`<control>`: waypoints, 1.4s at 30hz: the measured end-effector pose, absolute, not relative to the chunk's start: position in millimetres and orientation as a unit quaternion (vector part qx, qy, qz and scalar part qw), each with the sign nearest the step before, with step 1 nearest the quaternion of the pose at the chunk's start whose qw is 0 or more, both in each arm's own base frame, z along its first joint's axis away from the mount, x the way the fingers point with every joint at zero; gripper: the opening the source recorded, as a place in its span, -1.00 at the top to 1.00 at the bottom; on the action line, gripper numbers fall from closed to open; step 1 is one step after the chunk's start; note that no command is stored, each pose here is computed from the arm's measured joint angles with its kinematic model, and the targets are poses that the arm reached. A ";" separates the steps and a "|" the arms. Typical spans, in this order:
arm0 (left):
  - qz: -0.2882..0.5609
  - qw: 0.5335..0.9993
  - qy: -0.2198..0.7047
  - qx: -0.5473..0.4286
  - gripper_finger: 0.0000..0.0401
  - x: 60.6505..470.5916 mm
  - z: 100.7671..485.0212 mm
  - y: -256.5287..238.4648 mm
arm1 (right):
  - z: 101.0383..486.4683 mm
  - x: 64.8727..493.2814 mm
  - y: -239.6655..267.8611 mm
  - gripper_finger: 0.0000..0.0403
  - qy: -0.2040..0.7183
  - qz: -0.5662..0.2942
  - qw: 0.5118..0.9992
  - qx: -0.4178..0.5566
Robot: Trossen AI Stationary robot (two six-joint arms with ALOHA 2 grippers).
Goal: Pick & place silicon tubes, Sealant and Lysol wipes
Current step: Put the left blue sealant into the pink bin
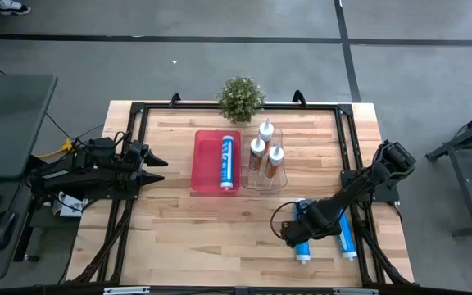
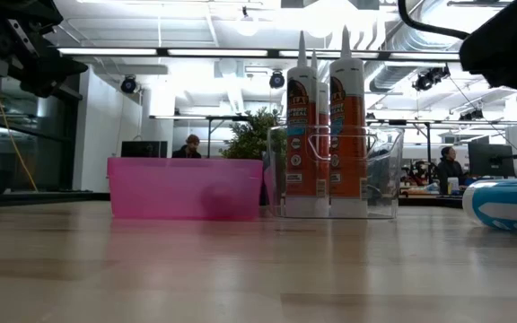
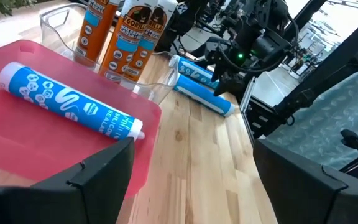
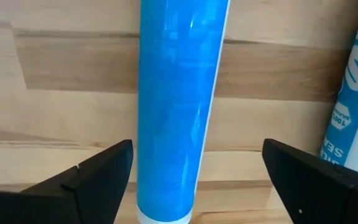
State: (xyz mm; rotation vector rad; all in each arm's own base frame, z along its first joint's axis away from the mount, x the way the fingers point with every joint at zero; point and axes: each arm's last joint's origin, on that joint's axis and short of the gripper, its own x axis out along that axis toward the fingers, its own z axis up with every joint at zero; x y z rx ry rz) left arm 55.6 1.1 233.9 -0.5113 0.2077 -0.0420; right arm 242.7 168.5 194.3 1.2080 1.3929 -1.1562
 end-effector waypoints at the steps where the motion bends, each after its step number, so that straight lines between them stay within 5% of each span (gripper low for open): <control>1: -0.021 0.962 0.103 -0.252 -0.61 55.6 233.9 1.1 | 194.3 243.3 167.5 -0.76 0.566 -0.472 0.464 0.493; 27: -0.019 0.961 0.105 -0.257 -0.61 55.5 233.5 1.2 | 128.5 231.5 148.7 -0.71 0.545 -0.431 0.459 0.554; 42: -0.005 0.961 0.102 -0.258 -0.61 55.5 233.4 2.0 | 123.8 227.2 146.9 -0.04 0.555 -0.433 0.456 0.545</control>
